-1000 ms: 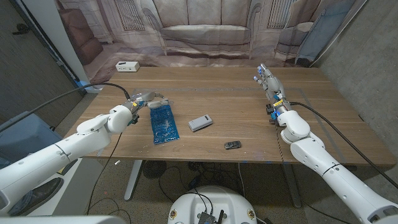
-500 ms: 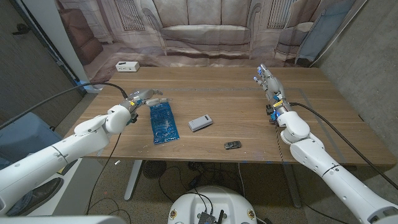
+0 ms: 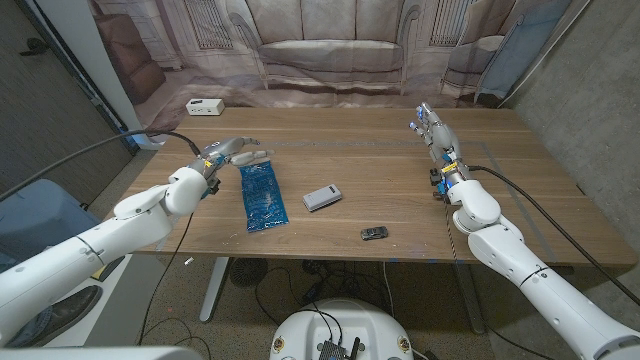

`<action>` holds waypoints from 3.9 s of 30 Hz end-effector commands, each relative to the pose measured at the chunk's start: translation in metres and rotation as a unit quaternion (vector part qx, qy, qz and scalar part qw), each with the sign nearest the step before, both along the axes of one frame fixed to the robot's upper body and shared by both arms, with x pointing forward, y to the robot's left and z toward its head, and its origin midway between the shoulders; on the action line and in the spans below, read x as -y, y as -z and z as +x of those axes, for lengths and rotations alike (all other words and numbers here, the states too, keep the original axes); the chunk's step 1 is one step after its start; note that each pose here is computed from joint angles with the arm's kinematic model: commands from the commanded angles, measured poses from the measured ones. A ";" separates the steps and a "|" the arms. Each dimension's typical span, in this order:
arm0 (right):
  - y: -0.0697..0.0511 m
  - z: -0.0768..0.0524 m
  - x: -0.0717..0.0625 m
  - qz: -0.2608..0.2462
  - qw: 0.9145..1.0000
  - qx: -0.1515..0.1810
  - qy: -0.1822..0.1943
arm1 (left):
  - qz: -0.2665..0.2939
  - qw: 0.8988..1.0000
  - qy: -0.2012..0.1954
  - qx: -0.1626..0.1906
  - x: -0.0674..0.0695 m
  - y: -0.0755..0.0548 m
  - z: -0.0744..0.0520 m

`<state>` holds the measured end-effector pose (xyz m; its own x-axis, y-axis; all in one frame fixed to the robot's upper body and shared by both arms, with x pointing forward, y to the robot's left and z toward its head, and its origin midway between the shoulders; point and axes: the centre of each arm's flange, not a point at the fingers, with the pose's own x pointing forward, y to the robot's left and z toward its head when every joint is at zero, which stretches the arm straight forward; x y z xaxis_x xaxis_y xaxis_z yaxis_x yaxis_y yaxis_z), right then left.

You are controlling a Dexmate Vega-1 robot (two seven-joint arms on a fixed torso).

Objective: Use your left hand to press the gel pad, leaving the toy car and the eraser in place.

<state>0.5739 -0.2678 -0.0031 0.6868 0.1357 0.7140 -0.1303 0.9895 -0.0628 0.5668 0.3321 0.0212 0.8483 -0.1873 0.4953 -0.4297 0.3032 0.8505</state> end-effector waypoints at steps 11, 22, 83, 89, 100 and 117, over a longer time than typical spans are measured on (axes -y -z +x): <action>0.001 -0.002 0.002 0.011 1.000 0.022 -0.010 | -0.104 0.992 0.051 0.059 -0.002 -0.019 -0.007; 0.001 -0.003 0.007 0.008 1.000 0.023 -0.005 | -0.139 0.984 0.084 0.071 0.010 -0.025 -0.001; -0.004 0.020 0.029 -0.019 0.999 0.019 -0.041 | -0.432 0.807 0.401 -0.040 0.042 -0.014 0.029; 0.000 0.021 0.033 -0.015 0.999 0.006 -0.044 | -0.444 0.801 0.400 -0.045 0.042 -0.012 0.036; 0.008 0.031 0.036 -0.015 0.998 -0.012 -0.055 | -0.463 0.793 0.390 -0.061 0.045 -0.007 0.054; 0.007 0.038 0.040 -0.006 0.998 -0.009 -0.056 | -0.470 0.791 0.386 -0.060 0.050 -0.003 0.057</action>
